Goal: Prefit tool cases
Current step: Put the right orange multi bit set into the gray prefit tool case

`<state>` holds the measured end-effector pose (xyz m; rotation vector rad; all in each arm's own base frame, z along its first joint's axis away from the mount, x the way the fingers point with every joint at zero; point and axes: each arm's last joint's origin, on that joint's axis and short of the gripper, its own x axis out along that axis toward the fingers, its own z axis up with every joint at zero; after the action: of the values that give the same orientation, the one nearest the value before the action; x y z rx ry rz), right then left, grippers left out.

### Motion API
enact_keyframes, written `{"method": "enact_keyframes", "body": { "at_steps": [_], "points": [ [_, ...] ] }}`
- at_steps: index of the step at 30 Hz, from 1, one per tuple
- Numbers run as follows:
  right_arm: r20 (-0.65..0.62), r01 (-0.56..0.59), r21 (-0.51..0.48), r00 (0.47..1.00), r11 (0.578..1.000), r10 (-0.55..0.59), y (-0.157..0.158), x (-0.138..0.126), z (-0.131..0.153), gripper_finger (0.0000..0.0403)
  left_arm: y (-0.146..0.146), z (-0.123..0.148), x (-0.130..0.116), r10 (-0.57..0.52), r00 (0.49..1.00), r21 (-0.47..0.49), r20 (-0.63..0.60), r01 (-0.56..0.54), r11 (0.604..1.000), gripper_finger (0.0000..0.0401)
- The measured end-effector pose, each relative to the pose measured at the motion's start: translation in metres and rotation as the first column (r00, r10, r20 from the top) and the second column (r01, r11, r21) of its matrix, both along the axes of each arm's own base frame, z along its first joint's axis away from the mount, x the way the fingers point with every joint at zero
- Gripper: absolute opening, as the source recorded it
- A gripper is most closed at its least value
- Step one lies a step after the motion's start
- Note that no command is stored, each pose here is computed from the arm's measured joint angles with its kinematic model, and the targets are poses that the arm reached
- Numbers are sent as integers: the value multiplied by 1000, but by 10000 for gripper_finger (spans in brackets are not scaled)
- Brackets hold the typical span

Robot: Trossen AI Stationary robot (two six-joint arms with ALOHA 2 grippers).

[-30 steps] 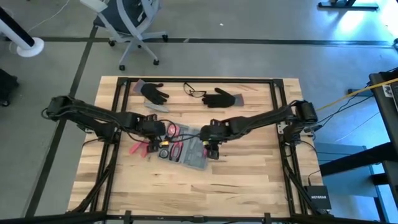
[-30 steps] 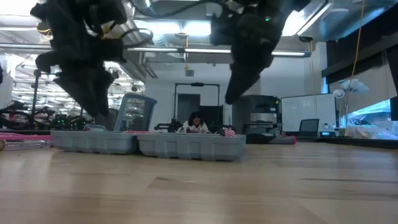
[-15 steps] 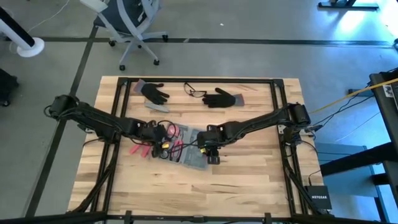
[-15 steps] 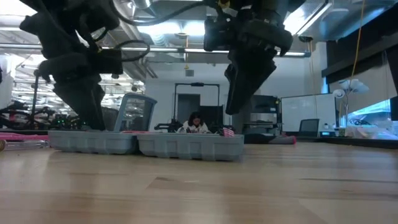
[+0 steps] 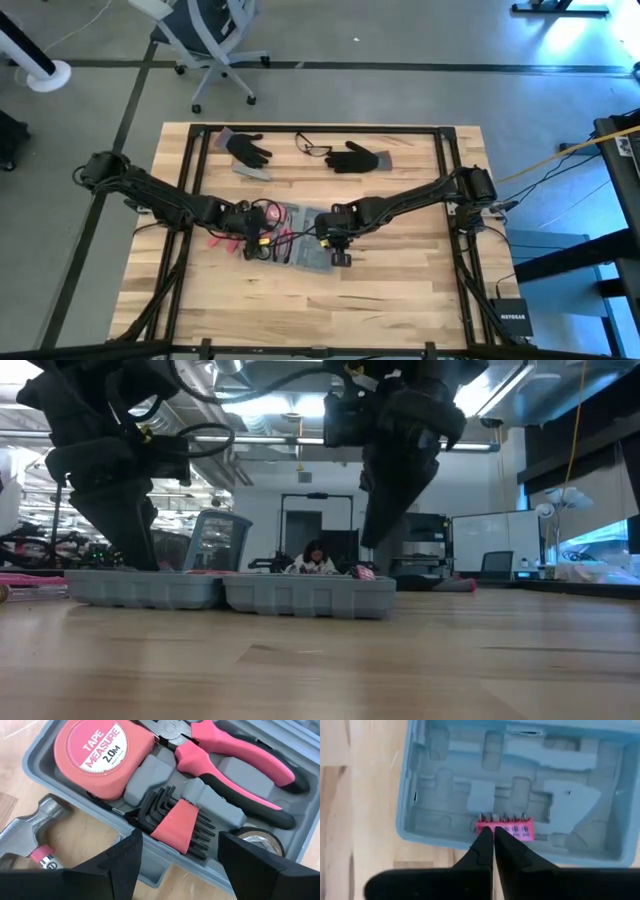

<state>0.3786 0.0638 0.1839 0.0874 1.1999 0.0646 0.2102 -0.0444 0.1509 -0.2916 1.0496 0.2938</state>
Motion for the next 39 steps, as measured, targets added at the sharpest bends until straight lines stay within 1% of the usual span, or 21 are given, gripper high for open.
{"method": "enact_keyframes", "body": {
  "at_steps": [2,6,18,29,34,39],
  "points": [
    [-29,0,-5,1000,1000,0,0,0,-6,4,0,0,0,4,1000,-2,0,-4,1000,249],
    [-45,0,-7,999,1000,0,0,2,-14,2,0,0,0,8,1000,-4,1,-8,1000,249],
    [-30,0,-7,1000,1000,-1,1,6,-21,0,0,0,1,12,1000,-4,15,-12,1000,249],
    [-1,40,-94,999,995,-41,-8,9,-20,0,0,0,2,11,1000,-2,22,-11,1000,249],
    [35,92,-124,996,988,-88,-22,14,-17,0,0,0,2,11,1000,-2,24,-11,1000,249],
    [126,150,-105,983,983,-136,-40,28,0,0,0,1,2,11,999,-5,33,-11,1000,249]
  ]
}}
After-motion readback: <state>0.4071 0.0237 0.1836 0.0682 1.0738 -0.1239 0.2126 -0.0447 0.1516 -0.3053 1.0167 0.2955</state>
